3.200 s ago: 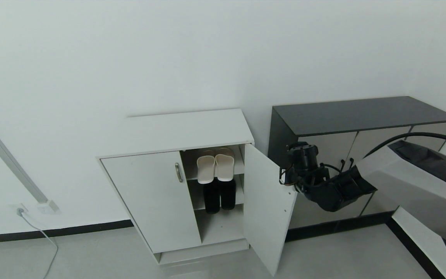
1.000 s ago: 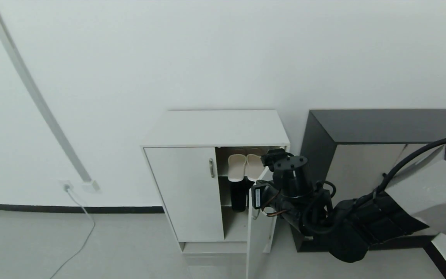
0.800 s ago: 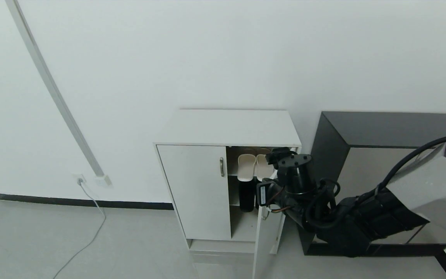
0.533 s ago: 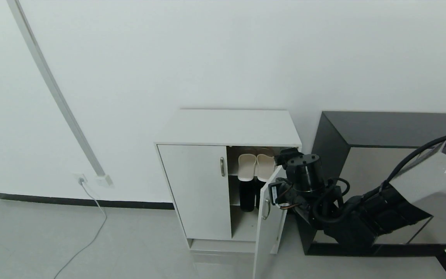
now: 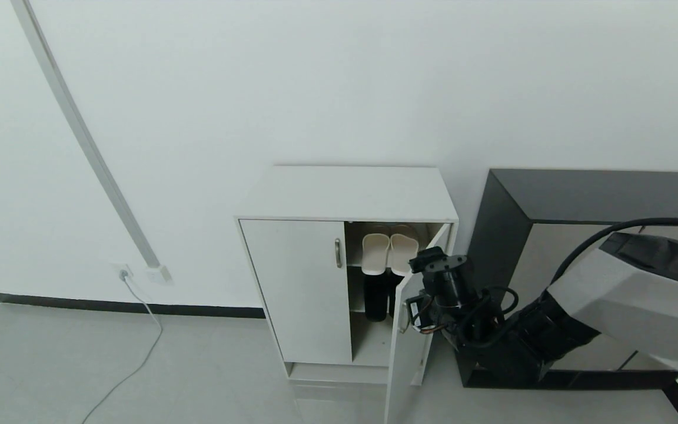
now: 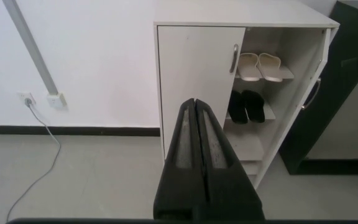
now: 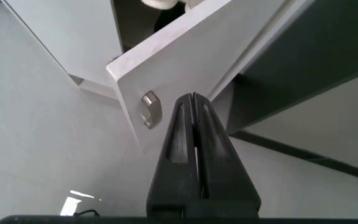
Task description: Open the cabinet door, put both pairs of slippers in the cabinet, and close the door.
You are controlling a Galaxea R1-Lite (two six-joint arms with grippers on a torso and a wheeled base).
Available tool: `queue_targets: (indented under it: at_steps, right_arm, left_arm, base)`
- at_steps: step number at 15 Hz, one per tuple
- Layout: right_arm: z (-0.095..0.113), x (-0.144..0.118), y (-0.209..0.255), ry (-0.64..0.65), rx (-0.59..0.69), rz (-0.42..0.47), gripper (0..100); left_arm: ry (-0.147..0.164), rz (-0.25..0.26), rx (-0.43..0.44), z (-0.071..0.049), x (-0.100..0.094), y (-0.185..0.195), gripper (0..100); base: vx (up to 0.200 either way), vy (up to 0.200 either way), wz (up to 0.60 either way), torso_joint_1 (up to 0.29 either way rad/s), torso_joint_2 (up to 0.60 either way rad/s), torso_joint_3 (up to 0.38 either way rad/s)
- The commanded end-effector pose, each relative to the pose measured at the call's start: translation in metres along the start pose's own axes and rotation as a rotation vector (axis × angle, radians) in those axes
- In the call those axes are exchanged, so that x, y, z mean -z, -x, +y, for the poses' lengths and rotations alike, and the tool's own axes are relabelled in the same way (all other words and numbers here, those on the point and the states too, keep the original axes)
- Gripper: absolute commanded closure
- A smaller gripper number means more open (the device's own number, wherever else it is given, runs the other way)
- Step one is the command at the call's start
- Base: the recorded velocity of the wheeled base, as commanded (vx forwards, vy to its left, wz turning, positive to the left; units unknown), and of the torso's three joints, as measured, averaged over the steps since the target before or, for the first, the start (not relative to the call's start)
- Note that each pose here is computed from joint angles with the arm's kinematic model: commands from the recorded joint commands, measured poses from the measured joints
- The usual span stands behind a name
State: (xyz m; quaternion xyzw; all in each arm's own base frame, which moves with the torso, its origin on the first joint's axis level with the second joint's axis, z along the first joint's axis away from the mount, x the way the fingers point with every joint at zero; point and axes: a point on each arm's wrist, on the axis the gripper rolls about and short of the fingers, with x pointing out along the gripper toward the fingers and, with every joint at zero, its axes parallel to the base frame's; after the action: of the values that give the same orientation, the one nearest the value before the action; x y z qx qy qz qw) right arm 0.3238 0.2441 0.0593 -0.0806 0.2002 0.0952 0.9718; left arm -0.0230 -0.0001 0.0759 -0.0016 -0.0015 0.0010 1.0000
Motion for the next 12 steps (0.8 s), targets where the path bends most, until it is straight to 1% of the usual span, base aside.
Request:
queue_targets:
  at_steps: [1,3,6,8,10,12]
  right_arm:
    - [0.006,0.014,-0.02,0.01,-0.002,0.028,100]
    - [0.012,0.015,-0.031,0.009,-0.025,0.022,100]
    - [0.023,0.011,-0.051,-0.02,-0.069,-0.014,100]
    - [0.025,0.011,-0.062,-0.034,-0.068,-0.036,100]
    - [0.028,0.008,-0.068,-0.058,-0.079,-0.09,100]
    - [0.03,0.001,-0.068,-0.098,-0.12,-0.164,100]
  left_arm:
    - [0.001,0.001,-0.001,0.0,0.0,0.0,100]
    - [0.001,0.001,-0.001,0.0,0.0,0.0,100]
    - [0.001,0.001,0.0,0.0,0.0,0.0,100]
    - [0.001,0.001,-0.001,0.0,0.0,0.0,100]
    - [0.003,0.001,-0.001,0.0,0.0,0.0,100]
    - [0.003,0.001,-0.001,0.0,0.0,0.0,100]
  base:
    - [0.0,0.0,0.0,0.0,0.0,0.0]
    - [0.0,0.0,0.0,0.0,0.0,0.0]
    - [0.0,0.0,0.0,0.0,0.0,0.0]
    - [0.0,0.0,0.0,0.0,0.0,0.0]
    - [0.0,0.0,0.0,0.0,0.0,0.0]
    - [0.0,0.0,0.0,0.0,0.0,0.0]
